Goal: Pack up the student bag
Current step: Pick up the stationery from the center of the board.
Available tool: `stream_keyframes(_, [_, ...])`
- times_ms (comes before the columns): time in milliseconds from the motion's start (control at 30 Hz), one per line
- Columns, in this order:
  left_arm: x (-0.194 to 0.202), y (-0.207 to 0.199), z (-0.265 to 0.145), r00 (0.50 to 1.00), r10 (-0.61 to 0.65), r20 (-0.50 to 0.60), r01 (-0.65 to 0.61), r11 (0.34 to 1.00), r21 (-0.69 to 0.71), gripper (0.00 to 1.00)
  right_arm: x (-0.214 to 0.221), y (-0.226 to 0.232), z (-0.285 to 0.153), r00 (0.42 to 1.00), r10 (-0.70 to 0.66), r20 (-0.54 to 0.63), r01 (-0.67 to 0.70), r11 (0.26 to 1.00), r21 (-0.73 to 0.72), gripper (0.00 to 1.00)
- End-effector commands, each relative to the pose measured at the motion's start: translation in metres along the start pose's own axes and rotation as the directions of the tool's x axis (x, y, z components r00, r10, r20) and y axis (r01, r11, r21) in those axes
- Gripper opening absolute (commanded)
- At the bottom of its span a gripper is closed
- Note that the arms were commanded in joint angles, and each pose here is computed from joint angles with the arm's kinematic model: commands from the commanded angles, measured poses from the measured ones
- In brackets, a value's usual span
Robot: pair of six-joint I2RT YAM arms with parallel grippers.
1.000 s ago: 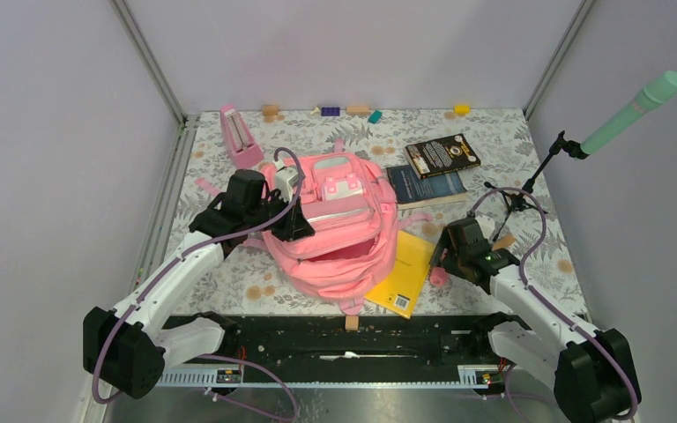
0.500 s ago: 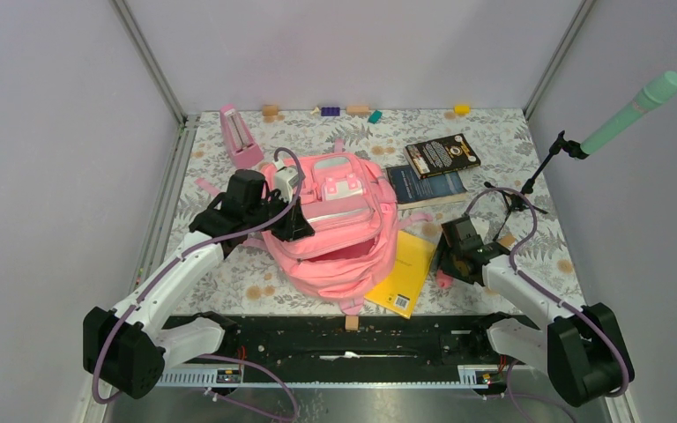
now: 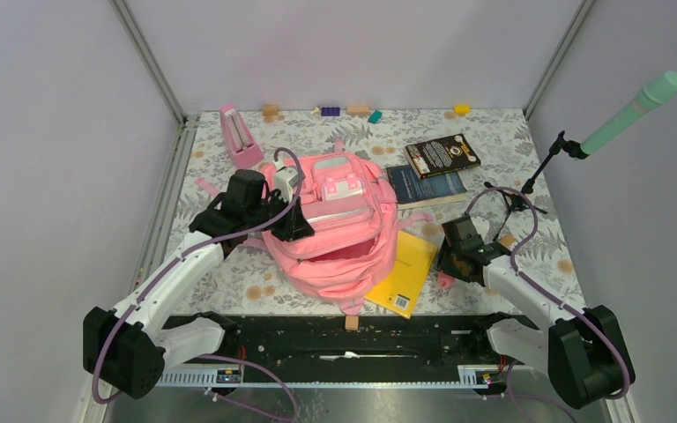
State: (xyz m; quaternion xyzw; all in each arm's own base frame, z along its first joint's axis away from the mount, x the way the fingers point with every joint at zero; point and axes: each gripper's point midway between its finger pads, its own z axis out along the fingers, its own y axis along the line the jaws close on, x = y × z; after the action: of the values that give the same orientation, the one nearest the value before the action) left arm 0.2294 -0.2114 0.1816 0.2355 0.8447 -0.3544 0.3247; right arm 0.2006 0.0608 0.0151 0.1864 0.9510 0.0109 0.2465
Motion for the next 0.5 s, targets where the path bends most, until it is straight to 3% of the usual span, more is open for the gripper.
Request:
stream_keyframes(0, [-0.026, -0.007, -0.008, 0.994, 0.056, 0.097, -0.057, 0.998, 0.009, 0.00, -0.009, 0.007, -0.007, 0.999, -0.002, 0.032, 0.004, 0.999, -0.047, 0.27])
stream_keyframes(267, [-0.026, -0.006, -0.008, 0.994, 0.055, 0.097, -0.056, 0.998, 0.004, 0.00, -0.024, 0.022, -0.031, 0.987, -0.013, 0.161, 0.047, 0.977, -0.206, 0.00])
stream_keyframes(467, [-0.026, -0.006, -0.007, 0.994, 0.056, 0.095, -0.057, 0.998, 0.004, 0.00, -0.018, 0.058, -0.056, 0.986, -0.117, 0.116, 0.154, 0.904, -0.398, 0.00])
